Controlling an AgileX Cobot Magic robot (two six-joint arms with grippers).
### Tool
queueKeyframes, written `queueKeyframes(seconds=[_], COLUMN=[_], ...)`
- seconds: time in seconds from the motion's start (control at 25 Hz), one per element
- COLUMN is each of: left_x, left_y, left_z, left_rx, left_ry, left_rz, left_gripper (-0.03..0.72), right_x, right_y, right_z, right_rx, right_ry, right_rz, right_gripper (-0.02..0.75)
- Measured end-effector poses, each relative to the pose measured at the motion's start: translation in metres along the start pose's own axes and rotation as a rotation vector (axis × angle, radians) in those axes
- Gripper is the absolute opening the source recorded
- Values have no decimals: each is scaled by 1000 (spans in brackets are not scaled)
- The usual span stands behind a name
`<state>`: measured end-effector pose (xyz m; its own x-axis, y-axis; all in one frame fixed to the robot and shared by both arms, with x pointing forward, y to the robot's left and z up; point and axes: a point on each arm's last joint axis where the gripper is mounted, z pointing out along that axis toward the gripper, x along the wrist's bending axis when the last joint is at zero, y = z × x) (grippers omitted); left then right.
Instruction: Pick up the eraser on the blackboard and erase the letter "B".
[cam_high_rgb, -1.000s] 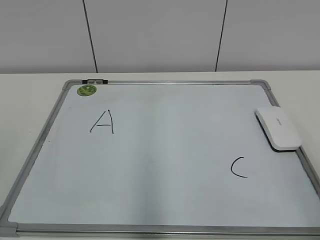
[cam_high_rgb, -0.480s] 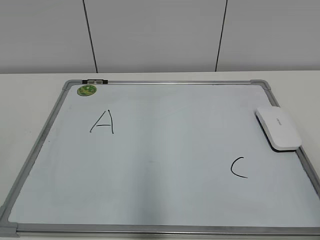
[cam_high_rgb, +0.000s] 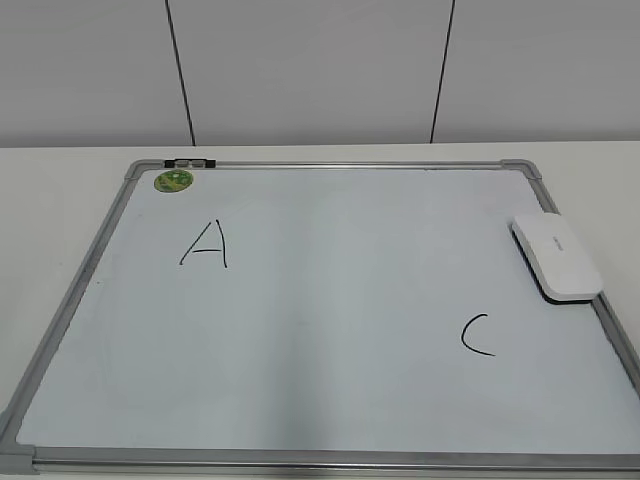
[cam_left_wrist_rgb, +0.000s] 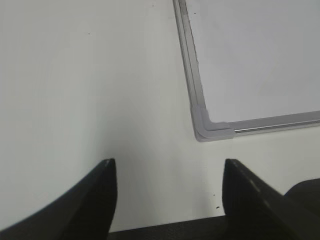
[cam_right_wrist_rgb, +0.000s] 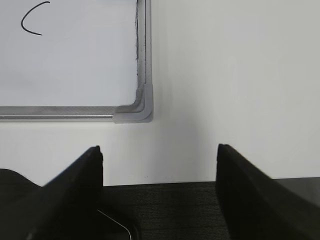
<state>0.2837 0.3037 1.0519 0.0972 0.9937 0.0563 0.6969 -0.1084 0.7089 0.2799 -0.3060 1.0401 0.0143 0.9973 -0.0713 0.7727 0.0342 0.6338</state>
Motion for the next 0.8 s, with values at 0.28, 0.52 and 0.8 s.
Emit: queueKeyframes(seconds=[0.28,0.52,0.8], left_x=[-2,-2,2], left_y=[0,0,-9], left_z=[0,0,-13], left_rx=[3,5,-81], left_ry=[-18,-18,21], left_rz=[-14,-14,-71], left_gripper=[499,499,499], right_x=[0,0,-2], right_y=[0,0,-8], right_z=[0,0,-11], right_rx=[0,0,-92], right_ry=[-1,-1,-1], right_rz=[6,6,19], right_gripper=[522,521,521])
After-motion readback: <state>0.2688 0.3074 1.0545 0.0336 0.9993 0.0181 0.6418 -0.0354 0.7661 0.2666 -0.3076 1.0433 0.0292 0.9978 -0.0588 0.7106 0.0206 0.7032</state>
